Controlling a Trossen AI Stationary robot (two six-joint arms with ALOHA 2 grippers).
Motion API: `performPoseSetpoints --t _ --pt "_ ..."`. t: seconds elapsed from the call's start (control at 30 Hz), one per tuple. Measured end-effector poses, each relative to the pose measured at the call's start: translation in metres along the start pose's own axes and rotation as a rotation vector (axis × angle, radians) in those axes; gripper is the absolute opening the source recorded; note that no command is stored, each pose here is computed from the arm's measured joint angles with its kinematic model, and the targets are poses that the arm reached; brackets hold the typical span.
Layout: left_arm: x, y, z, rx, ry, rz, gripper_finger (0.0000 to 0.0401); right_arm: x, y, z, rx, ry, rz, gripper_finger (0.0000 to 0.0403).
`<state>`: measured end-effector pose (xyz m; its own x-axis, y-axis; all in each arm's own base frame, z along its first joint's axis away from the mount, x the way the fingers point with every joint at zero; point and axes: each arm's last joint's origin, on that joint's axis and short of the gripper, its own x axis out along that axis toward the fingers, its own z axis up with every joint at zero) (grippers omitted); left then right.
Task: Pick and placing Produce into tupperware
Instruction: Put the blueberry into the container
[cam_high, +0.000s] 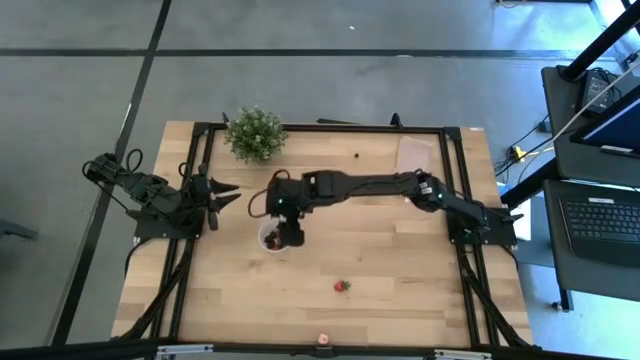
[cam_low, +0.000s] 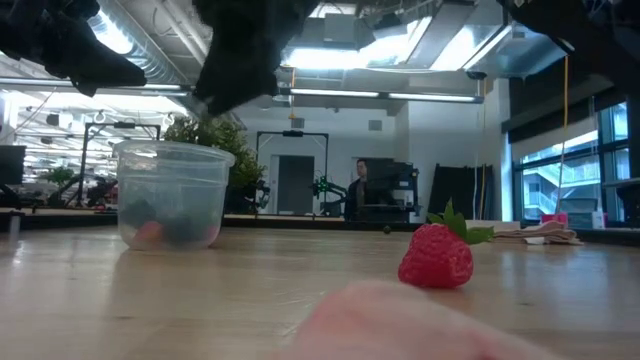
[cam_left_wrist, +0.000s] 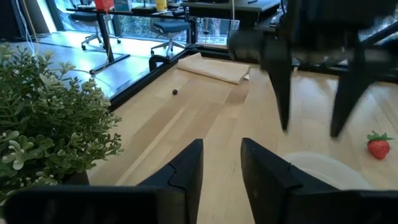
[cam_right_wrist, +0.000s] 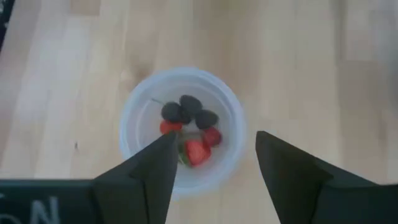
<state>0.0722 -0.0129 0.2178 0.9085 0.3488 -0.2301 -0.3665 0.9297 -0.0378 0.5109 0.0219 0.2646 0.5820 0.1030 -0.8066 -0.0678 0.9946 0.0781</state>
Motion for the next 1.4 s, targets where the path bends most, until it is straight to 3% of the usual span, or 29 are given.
performPoseSetpoints --t 0.27,0.7,0.9,1.07,1.27,1.4 --pt "0.0 0.0 0.0 0.002 0.002 0.0 0.0112 -0.069 -0.045 -0.004 0.087 0.067 -0.069 0.0218" --pt "0.0 0.001 -0.004 -0.03 0.035 0.006 0.0125 -0.127 -0.126 -0.029 0.222 0.156 -0.17 0.0215" --pt "0.0 0.002 -0.006 -0.056 0.05 0.005 0.0122 -0.138 -0.157 -0.043 0.289 0.199 -0.203 0.0214" --pt "0.0 0.002 -0.006 -0.055 0.05 0.005 0.0112 -0.128 -0.18 -0.062 0.325 0.261 -0.212 0.0214" --pt "0.0 0.001 -0.006 -0.057 0.048 0.004 0.0102 -0.106 -0.206 -0.108 0.42 0.294 -0.235 0.0214" --pt "0.0 0.001 -0.006 -0.057 0.048 0.004 0.0095 -0.101 -0.218 -0.143 0.517 0.218 -0.284 0.0214"
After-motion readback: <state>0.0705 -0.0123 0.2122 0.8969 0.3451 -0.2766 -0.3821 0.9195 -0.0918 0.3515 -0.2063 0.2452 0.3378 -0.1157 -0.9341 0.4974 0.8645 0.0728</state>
